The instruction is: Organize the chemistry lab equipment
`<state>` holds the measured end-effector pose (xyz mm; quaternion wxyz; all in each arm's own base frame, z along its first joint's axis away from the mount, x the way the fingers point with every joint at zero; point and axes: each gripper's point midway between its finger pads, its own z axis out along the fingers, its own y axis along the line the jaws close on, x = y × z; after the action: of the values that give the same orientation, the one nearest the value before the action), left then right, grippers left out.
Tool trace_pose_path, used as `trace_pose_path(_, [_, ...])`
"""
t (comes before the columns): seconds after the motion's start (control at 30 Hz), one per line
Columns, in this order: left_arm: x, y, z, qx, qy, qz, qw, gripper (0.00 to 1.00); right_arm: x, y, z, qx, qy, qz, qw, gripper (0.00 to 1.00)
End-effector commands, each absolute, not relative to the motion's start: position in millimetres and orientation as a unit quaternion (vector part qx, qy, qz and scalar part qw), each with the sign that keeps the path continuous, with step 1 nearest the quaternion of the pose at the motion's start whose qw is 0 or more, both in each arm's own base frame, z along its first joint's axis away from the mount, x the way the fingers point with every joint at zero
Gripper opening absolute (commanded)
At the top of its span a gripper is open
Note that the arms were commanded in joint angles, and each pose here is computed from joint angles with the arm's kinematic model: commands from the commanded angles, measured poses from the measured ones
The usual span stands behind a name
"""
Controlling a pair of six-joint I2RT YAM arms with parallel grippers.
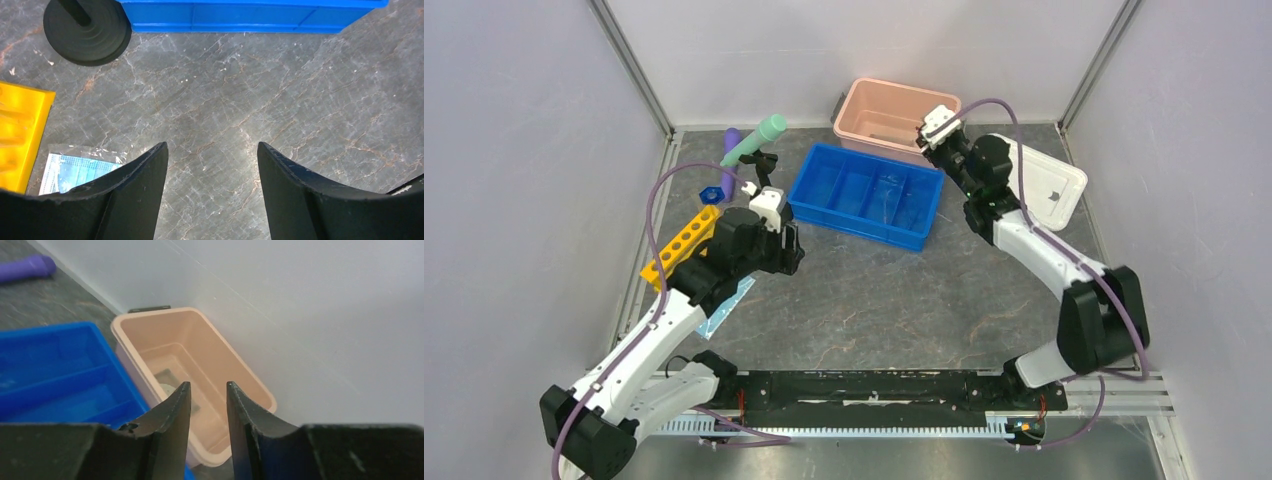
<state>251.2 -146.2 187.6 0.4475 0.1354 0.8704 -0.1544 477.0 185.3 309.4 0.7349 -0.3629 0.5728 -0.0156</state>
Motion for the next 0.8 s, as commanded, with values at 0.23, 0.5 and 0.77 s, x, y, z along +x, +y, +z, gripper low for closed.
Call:
trace_pose_path(0.23, [264.6, -117.1, 155.0, 0.050, 0.909, -0.061, 0.410, 0.72, 366.1, 168.2, 259.1, -0.117, 0.696, 0.207, 0.678, 0.44])
trace_pose_path(0.5, [260.1, -73.7, 118.6, -0.113, 0.916, 0.036, 0.384, 0.72, 315.9, 173.9, 224.5, -0.130, 0.701, 0.247, 0.656, 0.45])
trace_pose_path(0.77, [250.4, -29.5, 83.7, -0.288, 0.885, 0.076, 0.358, 0.76, 295.3, 172.9, 234.7, -0.137, 0.676, 0.270, 0.672, 0.46])
